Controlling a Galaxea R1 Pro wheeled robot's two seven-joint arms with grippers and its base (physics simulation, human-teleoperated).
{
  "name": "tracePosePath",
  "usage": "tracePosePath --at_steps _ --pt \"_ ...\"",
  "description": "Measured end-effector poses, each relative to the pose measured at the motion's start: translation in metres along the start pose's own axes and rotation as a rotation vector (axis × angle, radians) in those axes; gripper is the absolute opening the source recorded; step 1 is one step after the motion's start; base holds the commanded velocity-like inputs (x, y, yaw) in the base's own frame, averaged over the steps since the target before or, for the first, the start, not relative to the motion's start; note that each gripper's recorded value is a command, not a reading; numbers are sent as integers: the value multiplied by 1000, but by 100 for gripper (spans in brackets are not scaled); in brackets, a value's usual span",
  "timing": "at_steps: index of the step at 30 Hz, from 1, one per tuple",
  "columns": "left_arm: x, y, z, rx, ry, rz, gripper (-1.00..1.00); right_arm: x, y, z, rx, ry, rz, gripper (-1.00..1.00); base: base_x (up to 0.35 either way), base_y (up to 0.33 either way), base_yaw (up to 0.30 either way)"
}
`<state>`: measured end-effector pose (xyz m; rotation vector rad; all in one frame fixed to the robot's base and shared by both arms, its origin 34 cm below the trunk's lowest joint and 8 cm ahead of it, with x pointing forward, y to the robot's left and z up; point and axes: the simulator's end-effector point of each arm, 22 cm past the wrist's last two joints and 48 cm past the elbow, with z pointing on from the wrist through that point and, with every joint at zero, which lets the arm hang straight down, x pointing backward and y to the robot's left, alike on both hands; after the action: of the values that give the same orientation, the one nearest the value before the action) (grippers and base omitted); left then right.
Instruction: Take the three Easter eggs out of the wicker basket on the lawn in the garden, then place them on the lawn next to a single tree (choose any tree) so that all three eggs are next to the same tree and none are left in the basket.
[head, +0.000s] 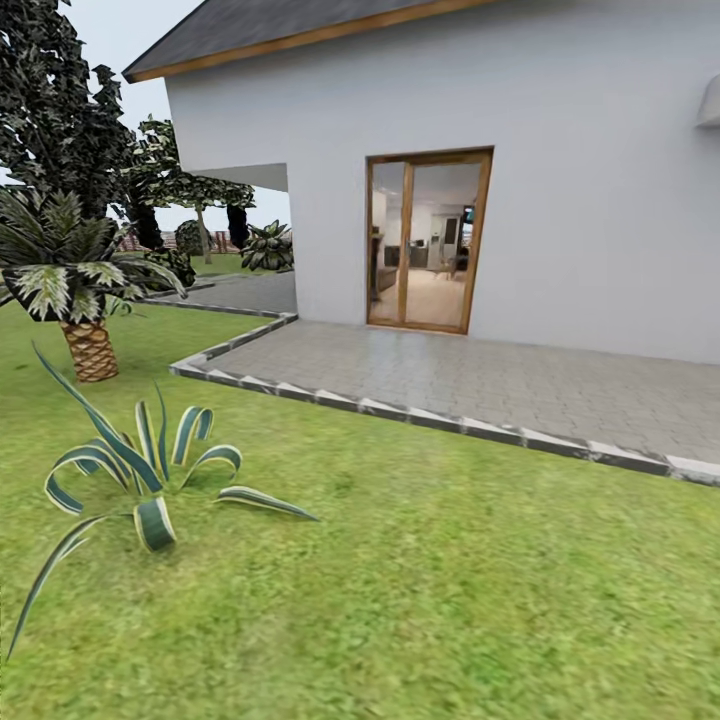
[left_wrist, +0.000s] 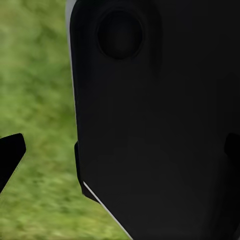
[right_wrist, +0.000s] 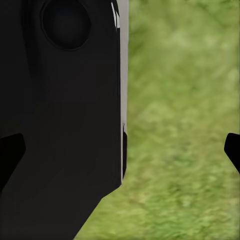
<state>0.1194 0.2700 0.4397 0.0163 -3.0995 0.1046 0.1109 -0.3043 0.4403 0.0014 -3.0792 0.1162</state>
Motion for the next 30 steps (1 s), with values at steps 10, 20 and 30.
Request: tracePosePath --at_steps 10,20,30 --pt "1 1 0 0 3 -1 100 0 0 0 0 0 -2 100 8 293 0" --pt "0 0 0 0 0 -6 100 0 0 0 0 0 -2 100 0 223 0" --pt "0 0 0 1 0 -8 100 0 1 0 -1 0 -2 100 168 11 0"
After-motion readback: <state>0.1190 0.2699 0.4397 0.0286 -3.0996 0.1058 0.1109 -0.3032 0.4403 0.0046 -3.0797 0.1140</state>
